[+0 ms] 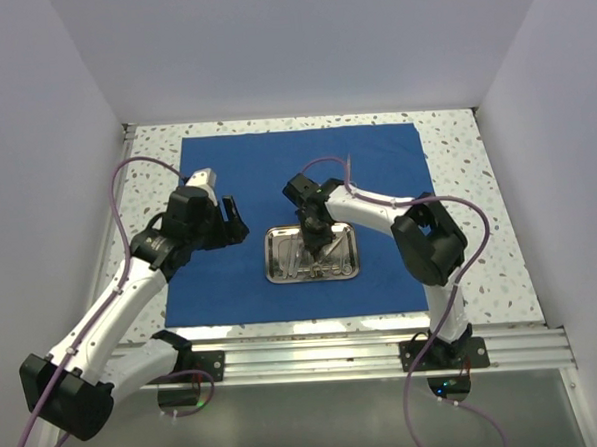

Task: Open and lay out the surgical kit
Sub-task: Pick up the medical item from the container, then place the medical item in the surgical kit.

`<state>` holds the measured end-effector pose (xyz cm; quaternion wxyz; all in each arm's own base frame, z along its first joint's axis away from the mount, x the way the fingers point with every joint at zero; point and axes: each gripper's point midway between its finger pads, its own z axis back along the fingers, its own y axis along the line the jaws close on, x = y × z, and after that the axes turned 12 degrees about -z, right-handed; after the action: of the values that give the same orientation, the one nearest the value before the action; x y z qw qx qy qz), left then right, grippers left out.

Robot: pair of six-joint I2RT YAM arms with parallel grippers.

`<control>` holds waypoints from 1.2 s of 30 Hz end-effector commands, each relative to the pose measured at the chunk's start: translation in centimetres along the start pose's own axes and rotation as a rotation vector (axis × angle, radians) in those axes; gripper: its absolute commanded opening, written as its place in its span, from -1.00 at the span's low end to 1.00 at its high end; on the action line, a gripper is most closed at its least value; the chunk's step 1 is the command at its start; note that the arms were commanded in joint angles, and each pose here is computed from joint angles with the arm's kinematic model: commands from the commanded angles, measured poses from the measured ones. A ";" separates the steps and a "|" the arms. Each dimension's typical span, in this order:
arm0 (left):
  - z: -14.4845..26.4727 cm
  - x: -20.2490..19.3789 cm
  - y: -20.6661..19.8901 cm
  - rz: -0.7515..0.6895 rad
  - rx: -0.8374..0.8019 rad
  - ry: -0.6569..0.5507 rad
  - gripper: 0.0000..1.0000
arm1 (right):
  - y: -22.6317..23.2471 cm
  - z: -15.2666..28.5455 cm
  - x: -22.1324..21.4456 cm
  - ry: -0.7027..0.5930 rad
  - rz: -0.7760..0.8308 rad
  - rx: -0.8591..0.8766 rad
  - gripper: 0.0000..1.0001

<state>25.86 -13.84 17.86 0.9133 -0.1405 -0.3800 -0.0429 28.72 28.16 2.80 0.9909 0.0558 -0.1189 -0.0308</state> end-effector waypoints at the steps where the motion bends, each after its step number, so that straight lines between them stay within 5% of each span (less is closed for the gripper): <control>1: -0.1 0.5 0.0 -0.012 0.004 -0.018 0.45 | -0.1 -1.1 0.1 0.003 0.007 -0.022 -0.52; 8: -0.2 0.6 0.2 -0.010 0.013 -0.019 0.45 | -0.2 -2.2 -0.9 0.041 0.016 -0.026 -1.00; 23: -0.9 0.9 0.0 -0.002 0.011 -0.024 0.44 | 1.4 8.9 6.7 -0.185 0.002 0.041 -1.00; 34: -1.0 0.5 0.1 0.003 0.019 -0.001 0.43 | -4.7 8.3 21.0 -0.312 -0.192 0.024 -1.00; 36: -1.1 0.1 0.2 0.010 0.020 0.010 0.43 | -5.9 5.5 22.6 -0.286 -0.214 -0.008 -1.00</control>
<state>26.26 -13.87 16.63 0.9217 -0.1300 -0.3632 -0.0415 47.09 21.33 14.11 0.9510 0.0819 -0.2581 -0.1494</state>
